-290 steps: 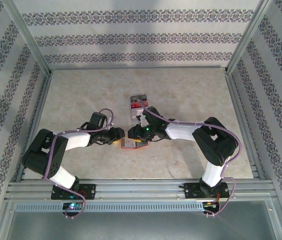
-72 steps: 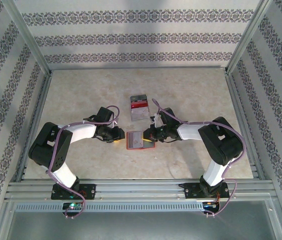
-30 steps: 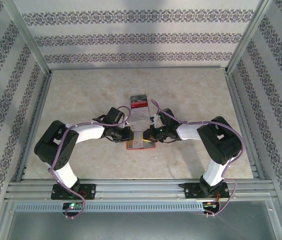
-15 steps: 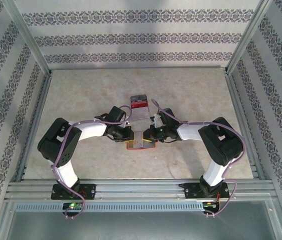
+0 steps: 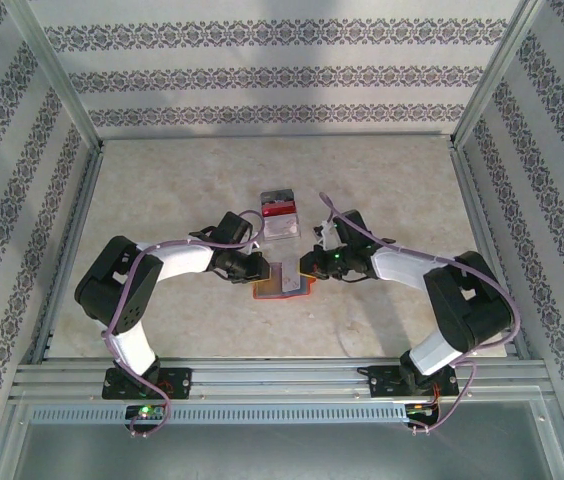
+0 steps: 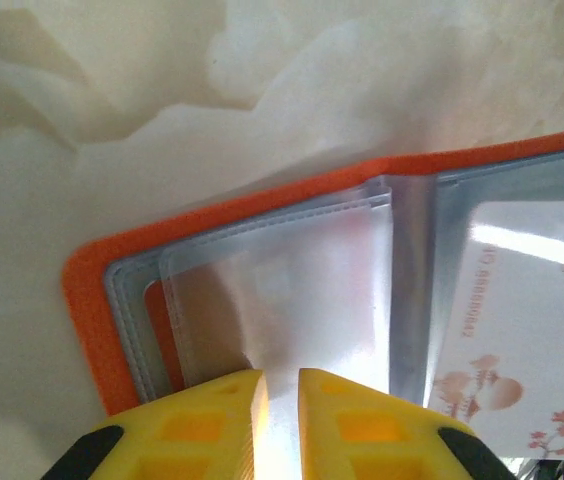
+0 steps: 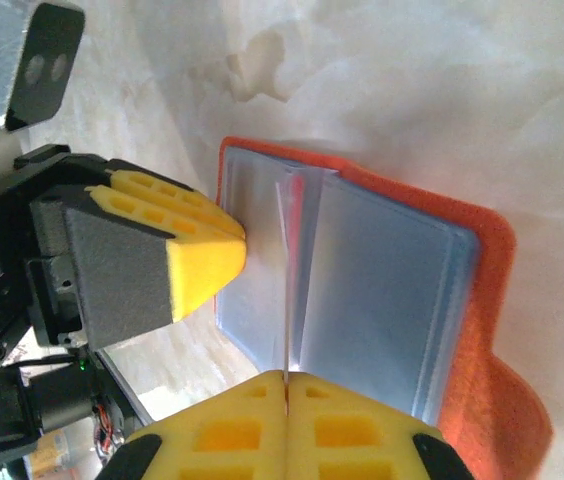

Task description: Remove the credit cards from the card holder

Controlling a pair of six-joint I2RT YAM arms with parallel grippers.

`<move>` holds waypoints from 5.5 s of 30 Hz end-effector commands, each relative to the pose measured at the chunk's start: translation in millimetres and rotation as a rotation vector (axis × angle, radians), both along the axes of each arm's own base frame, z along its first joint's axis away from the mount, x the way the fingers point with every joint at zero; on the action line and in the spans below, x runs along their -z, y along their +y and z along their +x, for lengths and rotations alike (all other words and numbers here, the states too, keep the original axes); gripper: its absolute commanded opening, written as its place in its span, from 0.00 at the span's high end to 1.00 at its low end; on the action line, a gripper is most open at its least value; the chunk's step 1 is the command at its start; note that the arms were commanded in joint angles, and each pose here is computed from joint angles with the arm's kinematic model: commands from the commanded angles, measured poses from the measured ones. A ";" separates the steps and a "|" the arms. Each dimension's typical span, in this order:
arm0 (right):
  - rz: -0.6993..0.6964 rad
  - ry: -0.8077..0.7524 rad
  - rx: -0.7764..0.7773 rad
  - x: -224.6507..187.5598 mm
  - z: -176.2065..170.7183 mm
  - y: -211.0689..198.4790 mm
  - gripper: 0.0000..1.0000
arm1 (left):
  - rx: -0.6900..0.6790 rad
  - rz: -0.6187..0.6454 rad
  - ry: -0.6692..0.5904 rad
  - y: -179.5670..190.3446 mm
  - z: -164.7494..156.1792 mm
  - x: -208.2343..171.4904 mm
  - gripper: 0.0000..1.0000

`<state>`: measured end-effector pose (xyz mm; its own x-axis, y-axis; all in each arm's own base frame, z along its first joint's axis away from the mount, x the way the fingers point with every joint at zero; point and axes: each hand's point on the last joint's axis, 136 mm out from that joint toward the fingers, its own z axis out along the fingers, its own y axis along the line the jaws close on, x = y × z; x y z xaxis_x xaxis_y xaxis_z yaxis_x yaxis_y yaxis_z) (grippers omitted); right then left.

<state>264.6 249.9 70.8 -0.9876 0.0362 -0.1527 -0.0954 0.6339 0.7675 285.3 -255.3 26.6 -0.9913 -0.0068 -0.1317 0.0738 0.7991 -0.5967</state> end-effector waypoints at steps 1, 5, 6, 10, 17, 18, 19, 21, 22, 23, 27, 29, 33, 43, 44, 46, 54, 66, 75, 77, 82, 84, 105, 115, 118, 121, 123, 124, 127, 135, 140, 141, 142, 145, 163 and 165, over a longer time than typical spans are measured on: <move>0.002 -0.088 -0.050 -19.9 1.8 -4.2 1.00 | 0.047 0.020 -0.077 -1.8 6.1 -13.3 0.77; 0.022 -0.174 -0.105 -44.4 4.9 -3.3 1.00 | 0.104 -0.016 -0.222 -10.4 26.3 -64.7 0.71; 0.029 -0.202 -0.116 -51.5 6.0 -3.0 1.00 | 0.116 -0.023 -0.258 -10.6 30.6 -77.3 0.70; 0.065 -0.307 -0.163 -78.1 10.2 -1.5 1.00 | 0.171 -0.032 -0.397 -4.1 40.5 -119.4 0.66; 0.036 -0.542 -0.287 -128.5 14.0 -4.6 1.00 | 0.404 -0.072 -0.757 7.0 17.2 -179.1 0.44; 0.019 -0.585 -0.300 -135.0 15.3 -6.0 1.00 | 0.449 -0.081 -0.825 7.4 10.3 -185.5 0.42; 0.003 -0.623 -0.310 -140.5 16.7 -7.2 1.00 | 0.473 -0.085 -0.880 8.2 5.9 -190.2 0.42; -0.036 -0.709 -0.338 -150.1 18.5 -10.2 1.00 | 0.521 -0.096 -0.985 8.9 -2.5 -202.0 0.41; -0.063 -0.756 -0.360 -153.9 18.8 -12.4 1.00 | 0.556 -0.107 -1.023 7.8 -8.2 -206.9 0.40; -0.086 -0.794 -0.382 -157.1 18.3 -13.7 1.00 | 0.577 -0.116 -1.051 7.3 -11.3 -212.1 0.34; -0.232 -0.973 -0.509 -166.6 12.8 -19.0 1.00 | 0.677 -0.128 -1.166 5.2 -23.3 -223.5 0.08; -0.322 -1.056 -0.592 -165.4 8.3 -19.9 1.00 | 0.705 -0.117 -1.235 6.0 -26.1 -227.5 0.00; -0.399 -1.174 -0.692 -172.9 2.6 -17.1 1.00 | 0.686 -0.084 -1.338 6.9 -18.2 -238.9 0.00; -0.427 -1.283 -0.886 -188.6 -13.7 9.0 1.00 | 0.753 -0.234 -1.376 -21.8 -18.9 -252.0 0.03; -0.425 -1.287 -0.893 -189.6 -14.1 11.1 1.00 | 0.763 -0.251 -1.361 -25.8 -19.0 -250.6 0.07; -0.406 -1.288 -0.906 -191.1 -15.8 15.6 1.00 | 0.792 -0.260 -1.347 -31.6 -19.2 -247.8 0.16; -0.370 -1.278 -0.917 -193.1 -17.5 21.0 1.00 | 0.797 -0.266 -1.372 -35.5 -20.4 -250.6 0.73; -0.257 -1.227 -0.883 -192.3 -19.5 18.7 0.77 | 0.783 -0.276 -1.375 -33.9 -26.5 -250.6 1.00; -0.238 -1.221 -0.884 -190.3 -15.0 23.5 0.86 | 0.771 -0.284 -1.382 -34.1 -27.0 -251.6 1.00; -0.245 -1.226 -0.886 -190.5 -14.3 22.7 0.93 | 0.769 -0.278 -1.377 -33.4 -26.9 -249.5 0.98; -0.275 -1.217 -0.897 -188.5 -10.5 18.5 1.00 | 0.742 -0.223 -1.374 -27.2 -24.0 -240.7 0.75; -0.303 -1.207 -0.913 -185.2 -7.1 16.8 1.00 | 0.711 -0.180 -1.369 -21.7 -20.9 -234.1 0.57; -0.746 -1.061 -1.242 -108.9 93.3 30.5 1.00 | 0.030 0.341 -1.158 112.2 -6.8 -156.4 0.02; -0.729 -0.965 -1.321 -69.4 108.6 45.8 1.00 | -0.033 0.399 -1.093 128.0 -6.7 -136.9 0.00; -0.741 -0.955 -1.336 -62.3 114.6 46.6 1.00 | -0.022 0.404 -1.089 127.3 -6.3 -135.2 0.00; -0.744 -0.952 -1.352 -57.5 118.2 48.8 1.00 | -0.011 0.405 -1.087 125.9 -6.0 -135.0 0.00; -0.757 -0.950 -1.362 -54.1 122.4 47.9 1.00 | -0.008 0.404 -1.085 125.5 -6.0 -135.0 0.00; -0.766 -0.948 -1.367 -52.8 124.6 47.8 1.00 | -0.005 0.406 -1.085 125.2 -5.9 -134.7 0.00; -0.775 -0.933 -1.382 -48.8 128.2 47.0 1.00 | -0.003 0.406 -1.084 124.9 -5.7 -134.8 0.00; -0.781 -0.904 -1.403 -39.9 131.8 47.3 1.00 | 0.009 0.411 -1.075 123.8 -4.7 -132.2 0.00; -0.794 -0.885 -1.409 -34.1 134.7 43.1 1.00 | 0.011 0.407 -1.075 122.6 -3.7 -132.2 0.00; -0.797 -0.882 -1.409 -33.2 135.6 42.2 1.00 | 0.014 0.406 -1.073 122.0 -3.7 -131.6 0.00; -0.801 -0.876 -1.408 -31.8 136.9 41.2 1.00 | 0.014 0.405 -1.074 121.7 -3.4 -131.9 0.00; -0.806 -0.873 -1.407 -29.0 140.3 41.5 1.00 | 0.017 0.402 -1.071 120.8 -3.0 -131.2 0.00; -0.860 -0.884 -1.361 -33.7 157.4 43.5 0.77 | 0.011 0.392 -1.056 119.4 -2.5 -130.0 0.00; -0.860 -0.896 -1.332 -43.9 157.3 43.5 0.70 | 0.007 0.393 -1.050 120.0 -2.6 -128.7 0.00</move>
<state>415.7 296.1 90.2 0.1194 -0.9850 -0.1243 -0.9732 -0.0914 -0.2110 281.8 -133.6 150.0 -0.3796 0.2480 -0.8913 0.4012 0.9122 0.0830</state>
